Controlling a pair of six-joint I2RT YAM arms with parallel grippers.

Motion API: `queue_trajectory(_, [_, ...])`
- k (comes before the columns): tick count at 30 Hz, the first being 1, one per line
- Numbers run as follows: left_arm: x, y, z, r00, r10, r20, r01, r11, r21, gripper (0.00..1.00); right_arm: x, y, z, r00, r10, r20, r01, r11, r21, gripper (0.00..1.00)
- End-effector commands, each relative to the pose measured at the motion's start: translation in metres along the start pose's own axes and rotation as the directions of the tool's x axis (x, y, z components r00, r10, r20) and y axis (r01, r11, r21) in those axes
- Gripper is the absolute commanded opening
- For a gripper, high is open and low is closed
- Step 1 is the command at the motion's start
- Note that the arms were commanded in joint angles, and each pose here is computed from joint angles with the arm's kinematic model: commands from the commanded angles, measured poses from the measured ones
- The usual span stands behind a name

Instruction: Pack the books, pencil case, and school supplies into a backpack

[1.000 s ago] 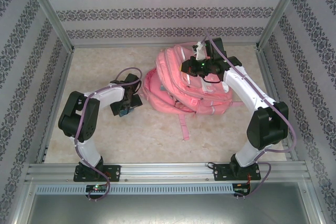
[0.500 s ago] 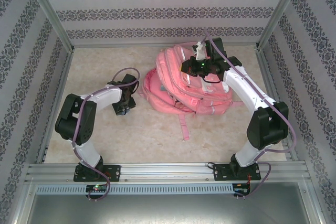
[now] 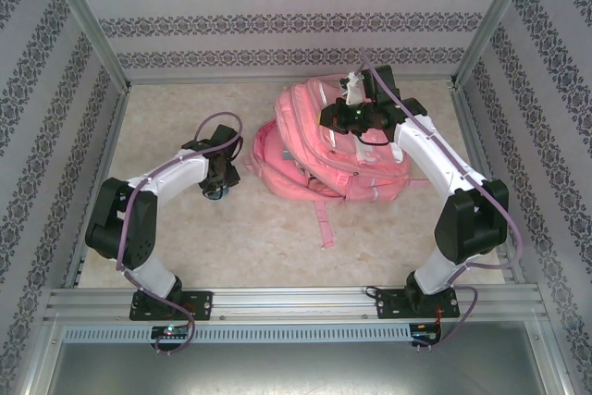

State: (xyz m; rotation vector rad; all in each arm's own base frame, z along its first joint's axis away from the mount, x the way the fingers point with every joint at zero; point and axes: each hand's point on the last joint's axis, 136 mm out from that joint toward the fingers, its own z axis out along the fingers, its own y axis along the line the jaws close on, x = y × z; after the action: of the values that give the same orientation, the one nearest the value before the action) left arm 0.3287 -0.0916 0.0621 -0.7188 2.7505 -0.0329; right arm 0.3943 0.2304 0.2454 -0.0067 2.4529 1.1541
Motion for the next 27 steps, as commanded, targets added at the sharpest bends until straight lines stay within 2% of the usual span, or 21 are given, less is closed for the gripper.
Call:
queue_trajectory(1, [-0.007,-0.036,-0.037,1.000,0.000,0.028,-0.004,0.989,0.146,0.41,-0.023,0.033,-0.022,0.996,-0.059,0.067,0.066,0.993,-0.099,0.00])
queue_trajectory(8, [-0.018,-0.114,-0.078,0.995,0.031,0.093,-0.067,0.910,0.409,0.44,-0.035,0.040,-0.040,0.994,-0.047,0.103,0.060,0.990,-0.131,0.00])
queue_trajectory(13, [-0.029,-0.164,-0.078,0.997,0.028,0.073,-0.064,0.837,0.544,0.45,-0.034,0.044,-0.042,0.994,-0.040,0.100,0.055,0.988,-0.147,0.00])
queue_trajectory(21, [-0.039,-0.200,-0.043,0.996,0.071,0.058,-0.092,0.822,0.563,0.45,-0.028,0.041,-0.044,0.995,-0.040,0.095,0.053,0.989,-0.140,0.00])
queue_trajectory(24, [-0.039,-0.198,-0.024,0.995,0.080,0.051,-0.095,0.850,0.518,0.50,-0.027,0.040,-0.043,0.995,-0.038,0.094,0.051,0.989,-0.138,0.00])
queue_trajectory(26, [-0.038,-0.192,-0.014,0.995,0.094,0.038,-0.101,0.876,0.472,0.71,-0.027,0.040,-0.043,0.995,-0.037,0.095,0.050,0.989,-0.136,0.00])
queue_trajectory(27, [-0.036,-0.189,-0.013,0.994,0.104,0.032,-0.107,0.881,0.461,0.75,-0.026,0.040,-0.043,0.995,-0.039,0.094,0.052,0.990,-0.135,0.00])
